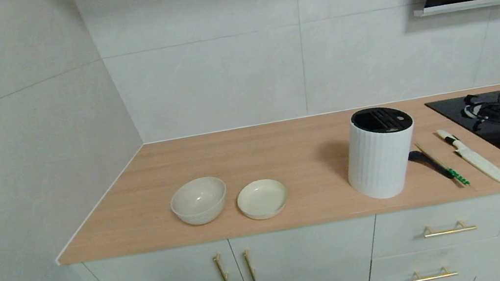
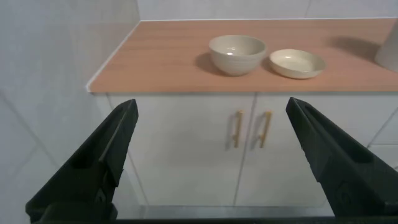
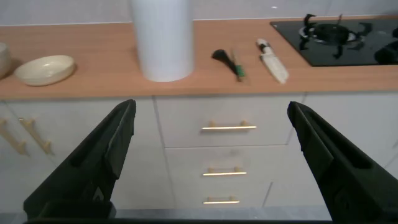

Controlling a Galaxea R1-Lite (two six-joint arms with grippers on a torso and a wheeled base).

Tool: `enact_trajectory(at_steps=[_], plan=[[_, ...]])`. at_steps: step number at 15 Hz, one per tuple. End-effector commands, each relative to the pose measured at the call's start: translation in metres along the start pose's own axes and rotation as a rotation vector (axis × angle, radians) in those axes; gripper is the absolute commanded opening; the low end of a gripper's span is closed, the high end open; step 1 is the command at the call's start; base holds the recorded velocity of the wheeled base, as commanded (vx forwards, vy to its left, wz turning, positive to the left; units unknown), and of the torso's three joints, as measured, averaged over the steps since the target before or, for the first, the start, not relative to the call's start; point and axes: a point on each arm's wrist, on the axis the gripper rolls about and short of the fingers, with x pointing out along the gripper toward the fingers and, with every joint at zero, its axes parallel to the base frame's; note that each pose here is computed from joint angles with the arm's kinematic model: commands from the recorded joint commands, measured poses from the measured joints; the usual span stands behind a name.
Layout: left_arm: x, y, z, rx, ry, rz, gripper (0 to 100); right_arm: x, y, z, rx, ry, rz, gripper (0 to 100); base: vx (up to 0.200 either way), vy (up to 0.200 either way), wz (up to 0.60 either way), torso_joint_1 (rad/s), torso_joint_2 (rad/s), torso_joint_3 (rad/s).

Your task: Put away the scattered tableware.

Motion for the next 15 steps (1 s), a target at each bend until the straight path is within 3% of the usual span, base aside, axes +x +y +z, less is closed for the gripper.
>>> enact_trajectory(at_steps=[1, 12, 15], plan=[[0.0001, 0.0, 0.0, 0.0, 0.002, 0.0, 100, 0.0001, 0.0, 0.0, 0.0, 0.001, 0.0, 100, 0.0, 0.2, 0.0, -0.002, 0.0, 0.002], [0.0001, 0.0, 0.0, 0.0, 0.002, 0.0, 100, 0.0001, 0.0, 0.0, 0.001, 0.001, 0.0, 100, 0.0, 0.2, 0.0, 0.0, 0.0, 0.003], [0.0001, 0.0, 0.0, -0.002, 0.002, 0.0, 100, 0.0001, 0.0, 0.0, 0.0, 0.001, 0.0, 100, 0.0, 0.0, 0.0, 0.0, 0.0, 0.0]])
